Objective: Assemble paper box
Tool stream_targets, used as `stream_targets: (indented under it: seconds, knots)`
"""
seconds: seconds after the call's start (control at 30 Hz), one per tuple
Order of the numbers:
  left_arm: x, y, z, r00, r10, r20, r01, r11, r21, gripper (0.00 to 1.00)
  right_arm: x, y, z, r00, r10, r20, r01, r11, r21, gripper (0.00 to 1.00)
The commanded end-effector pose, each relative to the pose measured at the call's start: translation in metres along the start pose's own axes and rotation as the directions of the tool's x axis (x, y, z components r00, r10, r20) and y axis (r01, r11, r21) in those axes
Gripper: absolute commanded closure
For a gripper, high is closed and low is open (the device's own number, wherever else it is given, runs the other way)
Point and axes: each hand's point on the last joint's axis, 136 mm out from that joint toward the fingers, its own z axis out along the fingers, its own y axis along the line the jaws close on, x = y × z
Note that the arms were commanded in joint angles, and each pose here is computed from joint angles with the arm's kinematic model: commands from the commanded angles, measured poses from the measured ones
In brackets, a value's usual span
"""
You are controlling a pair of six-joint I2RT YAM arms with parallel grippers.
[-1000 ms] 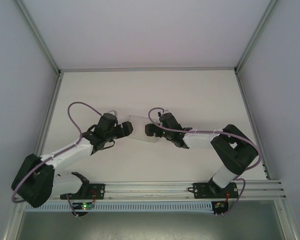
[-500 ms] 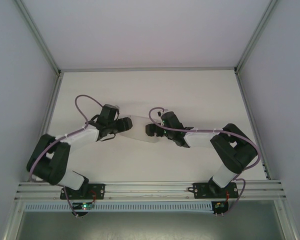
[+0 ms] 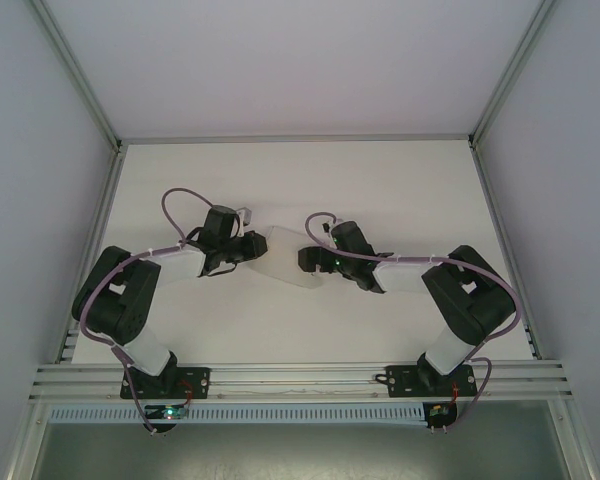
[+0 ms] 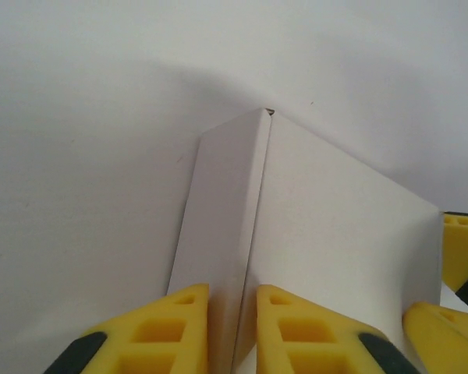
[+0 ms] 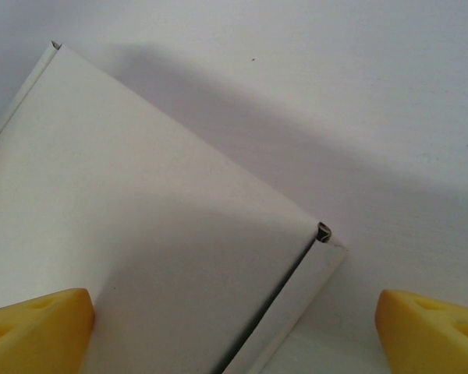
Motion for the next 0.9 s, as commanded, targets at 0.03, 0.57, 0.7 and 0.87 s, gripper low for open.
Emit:
stream_targets:
  seconds: [0.03,0.57,0.7,0.87]
  knots:
    - [0.03,0.031,0.009,0.994,-0.087,-0.062,0.084,0.995,-0.05,0.92,0.03,-0.02,-0.005,0.993,0.061,-0.103,-0.056,0.997,0.047,0.03]
    - [0.043,0.031,-0.012,0.977,-0.213,-0.005,0.213,0.977,0.025,1.0,-0.013,0.015,-0.03,0.955,0.284,-0.091,-0.295,0.944,-0.147,0.02]
    - [0.049,0.031,-0.012,0.974,-0.224,-0.021,0.225,0.973,0.041,1.0,-0.016,0.017,-0.02,0.949,0.295,-0.112,-0.311,0.936,-0.163,0.02]
    - [0.055,0.041,-0.009,0.964,-0.266,-0.025,0.267,0.963,0.044,1.0,-0.019,0.02,-0.009,0.935,0.325,-0.144,-0.35,0.913,-0.208,0.04]
